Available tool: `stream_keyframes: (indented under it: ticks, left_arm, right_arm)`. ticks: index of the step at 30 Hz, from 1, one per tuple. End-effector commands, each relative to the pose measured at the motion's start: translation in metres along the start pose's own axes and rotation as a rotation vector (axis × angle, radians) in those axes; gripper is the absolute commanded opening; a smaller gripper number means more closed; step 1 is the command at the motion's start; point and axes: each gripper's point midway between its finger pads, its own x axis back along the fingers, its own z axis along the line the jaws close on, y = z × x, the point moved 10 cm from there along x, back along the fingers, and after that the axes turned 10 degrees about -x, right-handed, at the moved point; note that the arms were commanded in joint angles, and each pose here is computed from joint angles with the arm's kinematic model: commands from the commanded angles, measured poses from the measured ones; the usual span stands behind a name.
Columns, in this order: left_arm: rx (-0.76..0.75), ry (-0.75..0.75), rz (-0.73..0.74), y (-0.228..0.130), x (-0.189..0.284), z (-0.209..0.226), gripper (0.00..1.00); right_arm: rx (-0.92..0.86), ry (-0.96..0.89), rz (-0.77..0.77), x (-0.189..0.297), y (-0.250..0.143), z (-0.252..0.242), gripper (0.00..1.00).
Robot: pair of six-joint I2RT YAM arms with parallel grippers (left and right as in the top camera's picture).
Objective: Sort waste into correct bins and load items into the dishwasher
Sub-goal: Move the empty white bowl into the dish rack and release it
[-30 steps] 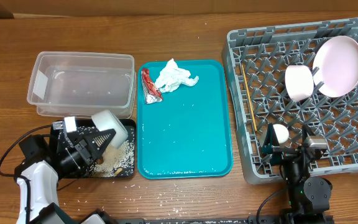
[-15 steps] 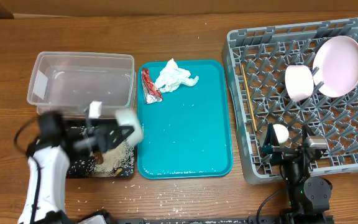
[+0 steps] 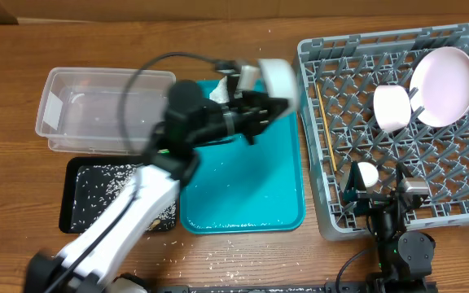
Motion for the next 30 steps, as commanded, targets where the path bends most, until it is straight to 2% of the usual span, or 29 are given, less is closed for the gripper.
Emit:
stream_keyframes:
  ticks: [1, 7, 12, 18, 23, 24, 25, 26, 27, 30]
  left_arm:
    - [0.223, 0.003, -0.029, -0.02, -0.045, 0.028, 0.04]
    - [0.232, -0.188, 0.005, -0.027, -0.119, 0.055, 0.04]
    - [0.259, -0.254, 0.025, -0.035, -0.166, 0.072, 0.04]
    - [0.368, -0.215, 0.039, -0.057, -0.183, 0.094, 0.08]
    - [0.4, -0.219, 0.086, -0.076, -0.186, 0.102, 0.1]
    - [0.399, -0.235, 0.099, -0.076, -0.185, 0.101, 0.19]
    - [0.397, -0.244, 0.105, -0.076, -0.184, 0.102, 0.32]
    - [0.396, -0.254, 0.11, -0.075, -0.183, 0.102, 0.82]
    - [0.394, -0.264, 0.116, -0.073, -0.181, 0.104, 1.0]
    - [0.446, -0.269, 0.132, -0.069, -0.172, 0.114, 1.0]
  right_arm:
    - [-0.001, 0.0, -0.005, 0.0, -0.002, -0.001, 1.0]
    - [-0.001, 0.0, -0.005, 0.0, -0.002, -0.001, 1.0]
    - [-0.001, 0.0, -0.005, 0.0, -0.002, -0.001, 1.0]
    - [-0.001, 0.0, -0.005, 0.0, -0.002, -0.001, 1.0]
    - [-0.001, 0.0, -0.005, 0.0, -0.002, -0.001, 1.0]
    - [-0.001, 0.0, -0.005, 0.0, -0.002, -0.001, 1.0]
    - [-0.001, 0.001, -0.005, 0.0, -0.002, -0.001, 1.0]
    - [-0.001, 0.0, -0.005, 0.0, -0.002, -0.001, 1.0]
    - [-0.001, 0.0, -0.005, 0.0, -0.002, -0.001, 1.0]
    - [-0.001, 0.0, -0.005, 0.0, -0.002, -0.001, 1.0]
